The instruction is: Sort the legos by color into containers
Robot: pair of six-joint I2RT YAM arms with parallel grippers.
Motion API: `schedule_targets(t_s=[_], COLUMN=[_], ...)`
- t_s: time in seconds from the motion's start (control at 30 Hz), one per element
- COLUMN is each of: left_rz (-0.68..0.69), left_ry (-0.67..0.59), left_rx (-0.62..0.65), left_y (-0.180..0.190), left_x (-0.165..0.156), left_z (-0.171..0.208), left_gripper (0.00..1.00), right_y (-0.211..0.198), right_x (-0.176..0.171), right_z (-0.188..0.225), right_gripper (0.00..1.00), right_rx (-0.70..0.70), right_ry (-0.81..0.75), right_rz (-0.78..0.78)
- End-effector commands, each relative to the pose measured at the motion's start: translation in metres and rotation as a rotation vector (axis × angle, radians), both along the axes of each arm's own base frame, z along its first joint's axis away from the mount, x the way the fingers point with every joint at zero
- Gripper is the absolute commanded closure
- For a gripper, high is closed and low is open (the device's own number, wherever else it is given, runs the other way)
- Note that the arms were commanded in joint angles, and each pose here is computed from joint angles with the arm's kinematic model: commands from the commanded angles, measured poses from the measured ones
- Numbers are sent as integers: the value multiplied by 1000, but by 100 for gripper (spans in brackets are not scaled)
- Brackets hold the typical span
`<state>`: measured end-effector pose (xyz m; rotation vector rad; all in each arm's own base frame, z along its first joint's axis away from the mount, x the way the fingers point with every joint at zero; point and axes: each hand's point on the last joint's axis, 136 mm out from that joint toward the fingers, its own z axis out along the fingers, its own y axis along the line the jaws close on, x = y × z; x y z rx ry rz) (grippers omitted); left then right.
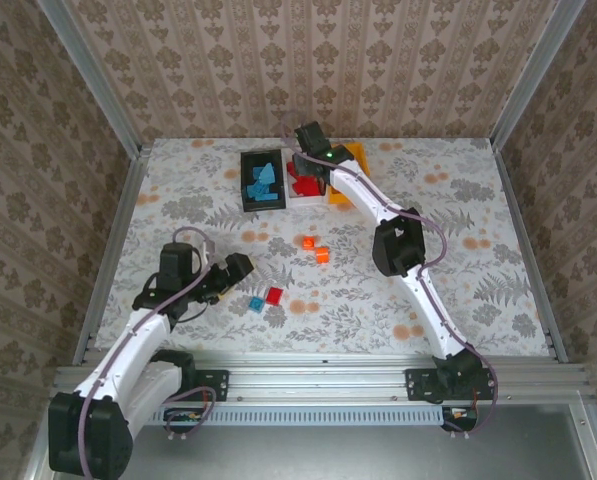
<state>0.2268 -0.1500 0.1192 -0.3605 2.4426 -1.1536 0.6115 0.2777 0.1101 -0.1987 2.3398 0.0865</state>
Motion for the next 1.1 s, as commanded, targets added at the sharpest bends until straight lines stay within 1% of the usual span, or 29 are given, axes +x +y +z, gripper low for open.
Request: schedule_targets(t_s=[0.0, 0.1, 0.17, 0.23, 0.27, 0.33, 0.37, 0.47, 0.53, 0.63, 0.73, 0.8, 0.87, 1.07], left_rz=[-30, -38, -41, -15, 0, 37, 59, 131, 171, 178, 174, 169, 170, 179], left_ry=[-46, -49, -53, -58, -61, -59, -57, -22, -4, 10, 17, 18, 14, -6], left_rx=[17, 17, 28, 72, 87, 105, 105, 93, 71, 56, 43, 24, 13, -3], left_y=[-4, -6, -5, 3, 7, 17, 22, 39, 48, 53, 52, 50, 49, 49], left_x=[8, 10, 9, 8, 7, 5, 4, 0, -2, -4, -7, -8, -11, -22], left_z=[10, 11, 12, 13, 13, 12, 12, 2, -4, -8, -11, -12, -13, -9], left_gripper=[0, 0, 0, 0, 0, 0, 0, 0, 0, 0, 0, 0, 0, 0], right_y=[5, 6, 10, 16, 19, 24, 28, 45, 58, 70, 86, 95, 99, 106], right_x=[-8, -15, -28, -52, -63, -98, -116, -182, -233, -290, -330, -345, -351, -343], right_z=[27, 55, 79, 90, 106, 108, 105, 72, 41, 3, -23, -35, -45, -57], right_gripper=[38, 37, 37, 36, 35, 33, 32, 29, 26, 23, 22, 22, 21, 20], right_rx=[2, -3, -6, -20, -10, -6, 1, 18, 33, 64, 64, 63, 46, 43], right_ry=[-4, -46, -78, -107, -146, -153, -145, -62, 29, 124, 176, 204, 212, 201], right_rz=[47, 51, 60, 70, 76, 90, 103, 173, 219, 208, 216, 213, 204, 161])
